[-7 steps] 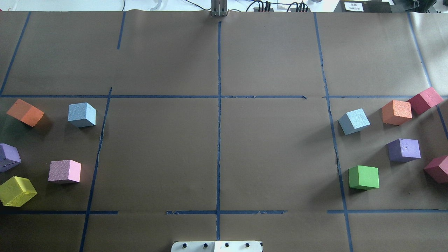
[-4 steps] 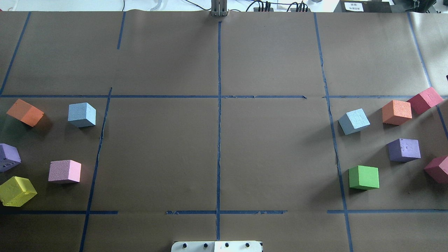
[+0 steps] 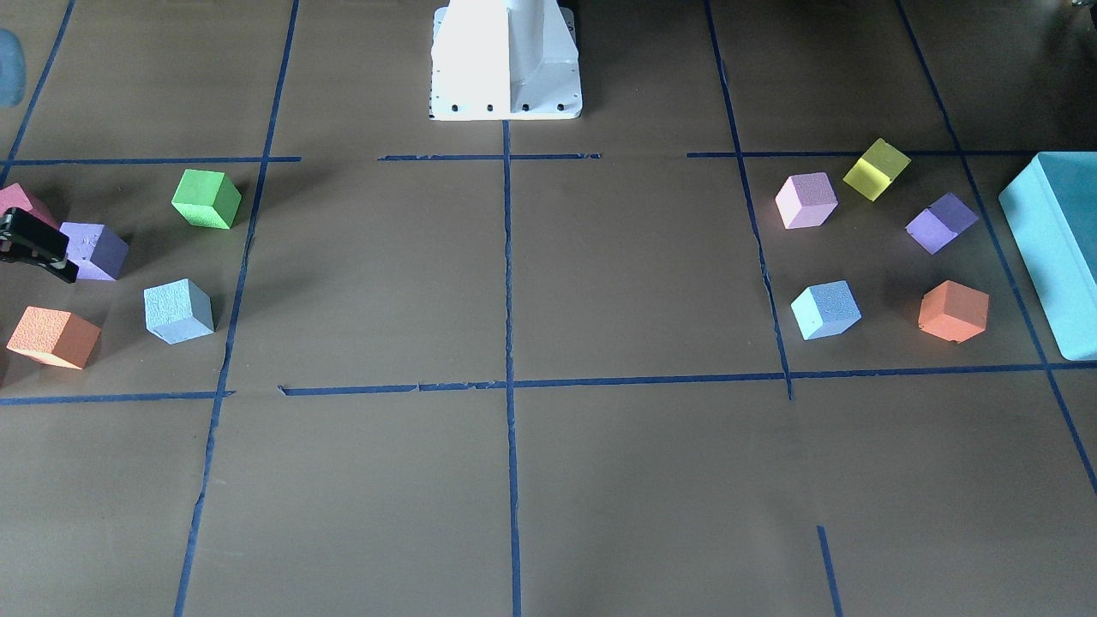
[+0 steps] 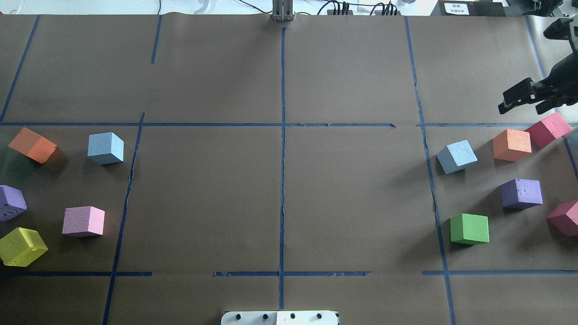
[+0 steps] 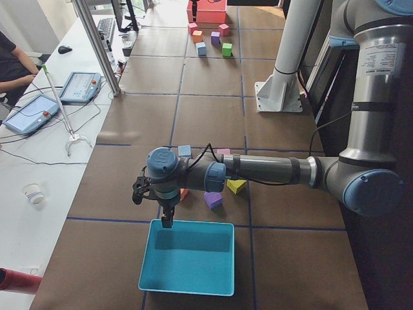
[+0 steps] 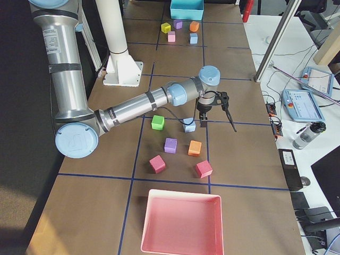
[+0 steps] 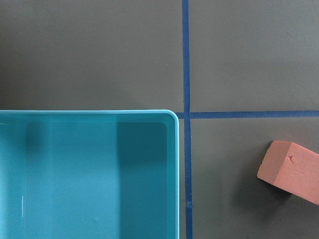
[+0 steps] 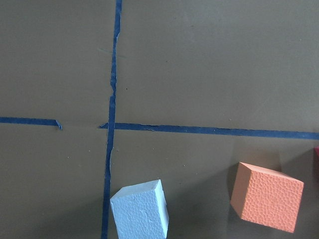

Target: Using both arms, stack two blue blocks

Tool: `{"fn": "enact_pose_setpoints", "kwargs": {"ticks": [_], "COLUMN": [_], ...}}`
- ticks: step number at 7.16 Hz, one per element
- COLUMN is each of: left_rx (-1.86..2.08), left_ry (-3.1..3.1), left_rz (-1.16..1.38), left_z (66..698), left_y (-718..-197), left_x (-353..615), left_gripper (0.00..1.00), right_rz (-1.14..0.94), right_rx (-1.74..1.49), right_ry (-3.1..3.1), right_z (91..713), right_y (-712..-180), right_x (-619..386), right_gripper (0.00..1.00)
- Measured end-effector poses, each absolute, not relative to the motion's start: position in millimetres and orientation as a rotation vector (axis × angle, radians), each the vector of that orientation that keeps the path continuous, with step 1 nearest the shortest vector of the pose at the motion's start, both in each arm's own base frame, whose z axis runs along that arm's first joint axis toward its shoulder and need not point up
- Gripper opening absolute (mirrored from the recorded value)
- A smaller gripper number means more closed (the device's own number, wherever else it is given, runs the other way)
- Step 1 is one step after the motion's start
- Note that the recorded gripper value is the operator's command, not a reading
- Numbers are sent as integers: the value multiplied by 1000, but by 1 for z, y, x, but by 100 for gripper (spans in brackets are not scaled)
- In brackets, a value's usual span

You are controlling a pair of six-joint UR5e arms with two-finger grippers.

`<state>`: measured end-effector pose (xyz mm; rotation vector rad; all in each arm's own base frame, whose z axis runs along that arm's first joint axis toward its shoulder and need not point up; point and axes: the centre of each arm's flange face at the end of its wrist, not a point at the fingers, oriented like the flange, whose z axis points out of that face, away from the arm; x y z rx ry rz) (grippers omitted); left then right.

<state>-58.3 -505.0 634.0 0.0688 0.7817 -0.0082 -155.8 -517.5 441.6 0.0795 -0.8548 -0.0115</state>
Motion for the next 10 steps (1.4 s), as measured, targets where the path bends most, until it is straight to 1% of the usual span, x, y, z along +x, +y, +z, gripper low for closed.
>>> {"fn": "enact_pose_setpoints", "kwargs": {"ticks": [3, 7, 8, 9, 10], "left_rx": [71, 74, 74, 73, 73], "left_ry": [782, 782, 782, 783, 783], "left_rz": [-7, -5, -5, -5, -5], "left_z": [632, 631, 631, 631, 631], "left_y": [-506, -507, -507, -507, -507], "left_x": [-58, -58, -58, -57, -57], "left_gripper": [100, 100, 100, 100, 100], "right_rz": [-70, -147, -155, -161, -167], "right_rx": [155, 137, 124, 113, 111], "right_ry": [-854, -805, -791, -783, -782], "right_z": [473, 497, 506, 512, 513], "right_y": [-506, -486, -484, -482, -481], "right_x": [-225, -285, -293, -298, -301], "right_gripper": [100, 100, 92, 27, 14]}}
